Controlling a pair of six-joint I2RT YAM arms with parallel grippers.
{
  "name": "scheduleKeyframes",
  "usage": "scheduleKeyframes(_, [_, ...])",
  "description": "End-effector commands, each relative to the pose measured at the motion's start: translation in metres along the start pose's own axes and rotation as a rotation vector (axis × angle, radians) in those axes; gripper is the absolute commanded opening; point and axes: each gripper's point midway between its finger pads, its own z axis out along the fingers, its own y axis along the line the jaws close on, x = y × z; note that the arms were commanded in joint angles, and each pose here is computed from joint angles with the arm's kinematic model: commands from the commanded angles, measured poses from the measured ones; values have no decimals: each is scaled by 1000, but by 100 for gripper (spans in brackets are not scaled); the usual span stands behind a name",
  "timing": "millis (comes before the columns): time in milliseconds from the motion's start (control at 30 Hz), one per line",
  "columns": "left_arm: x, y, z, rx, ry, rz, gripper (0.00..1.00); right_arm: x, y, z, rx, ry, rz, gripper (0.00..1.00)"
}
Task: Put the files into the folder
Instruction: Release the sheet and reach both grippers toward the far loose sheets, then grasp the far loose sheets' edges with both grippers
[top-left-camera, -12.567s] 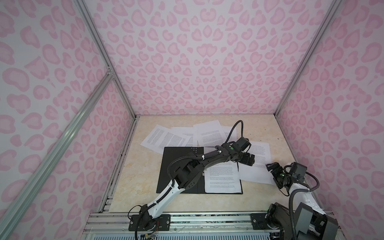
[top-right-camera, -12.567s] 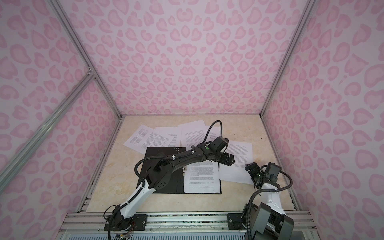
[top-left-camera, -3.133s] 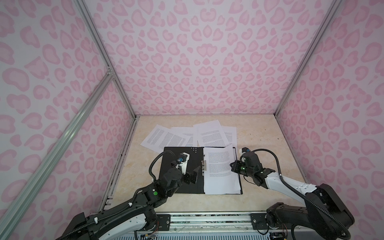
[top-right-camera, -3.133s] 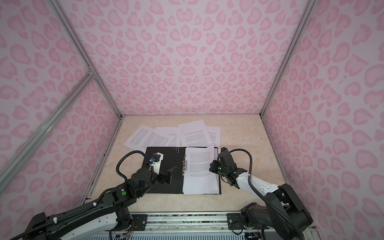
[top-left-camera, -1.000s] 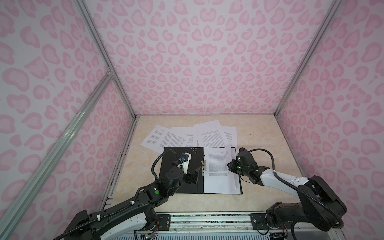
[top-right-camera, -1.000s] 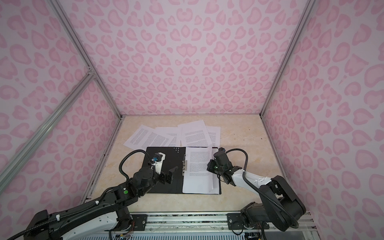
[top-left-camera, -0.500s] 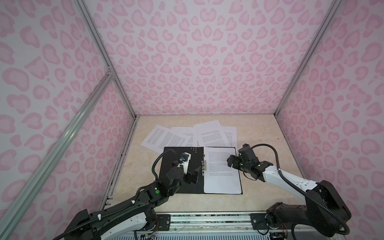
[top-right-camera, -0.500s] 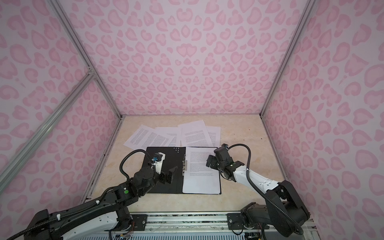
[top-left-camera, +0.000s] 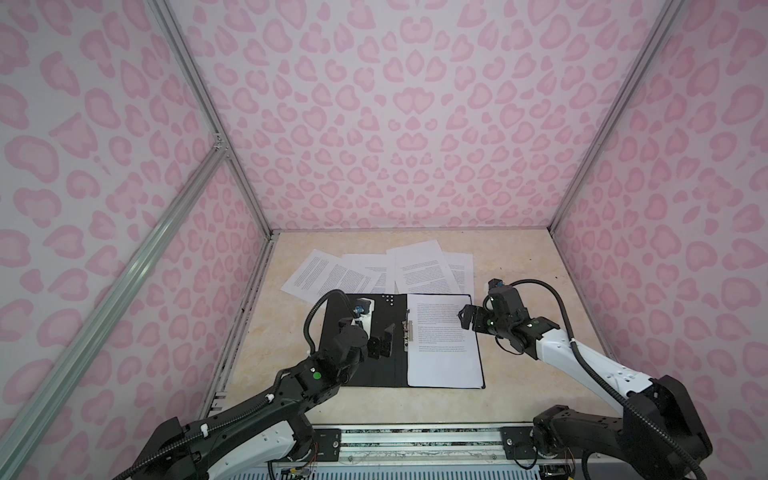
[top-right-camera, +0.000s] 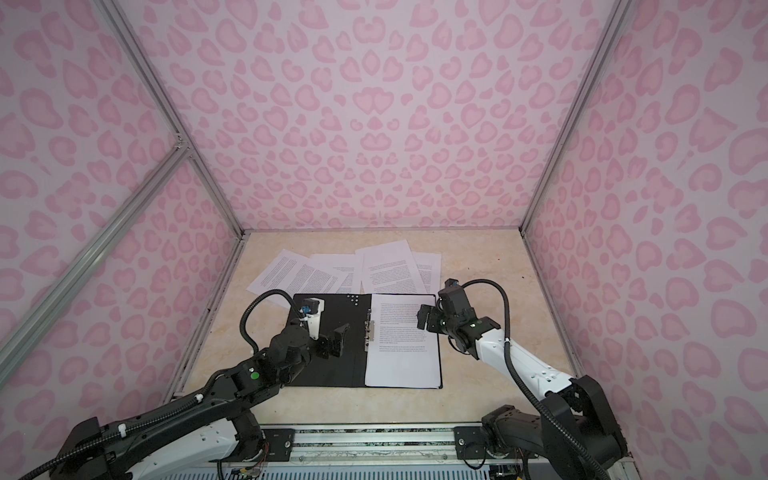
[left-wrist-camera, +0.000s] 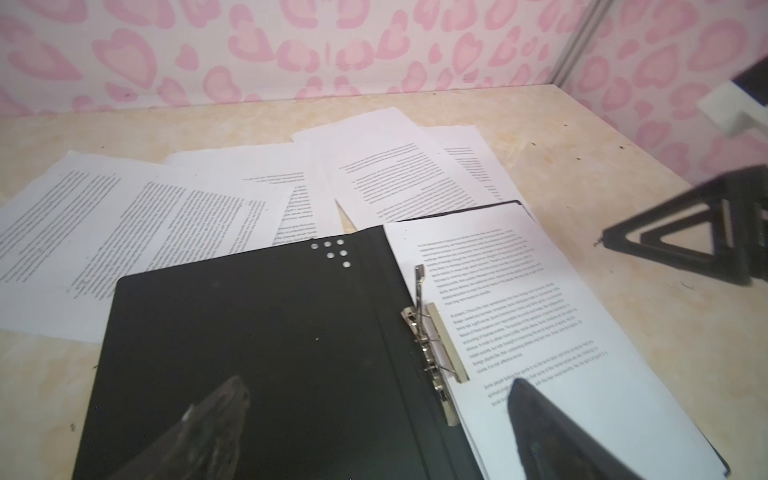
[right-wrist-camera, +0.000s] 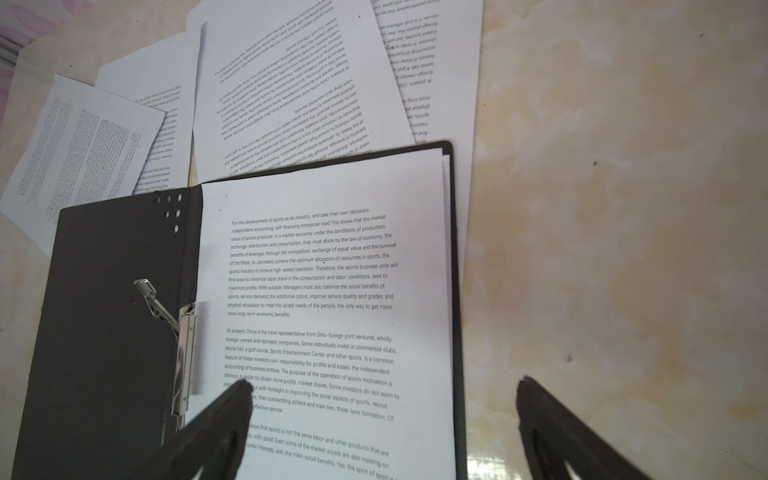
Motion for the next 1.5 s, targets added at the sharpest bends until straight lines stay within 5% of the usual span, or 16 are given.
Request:
scheduleKeyframes(0, [1,11,10,18,69,-153,100,-6,18,5,-75,10,-51,98])
scheduleKeyframes(300, [-37,67,49,-167,185,-317,100,2,30,29,-148,69,-40,95])
scheduleKeyframes(667, [-57,49,153,21,342,-357,95,-55,72,60,-222,100,-40,88])
scheduleKeyframes(867, [-59,64,201,36,369,-396,94,-97,124,100,-394,124,-64,85])
scheduleKeyframes(1167, [-46,92,224,83,400,-472,92,-141,186,168,-539,130,-67,84])
scheduleKeyframes(1467, [-15,105,233,95,471,-520,91,-143,199,243,-479,203,-20,82])
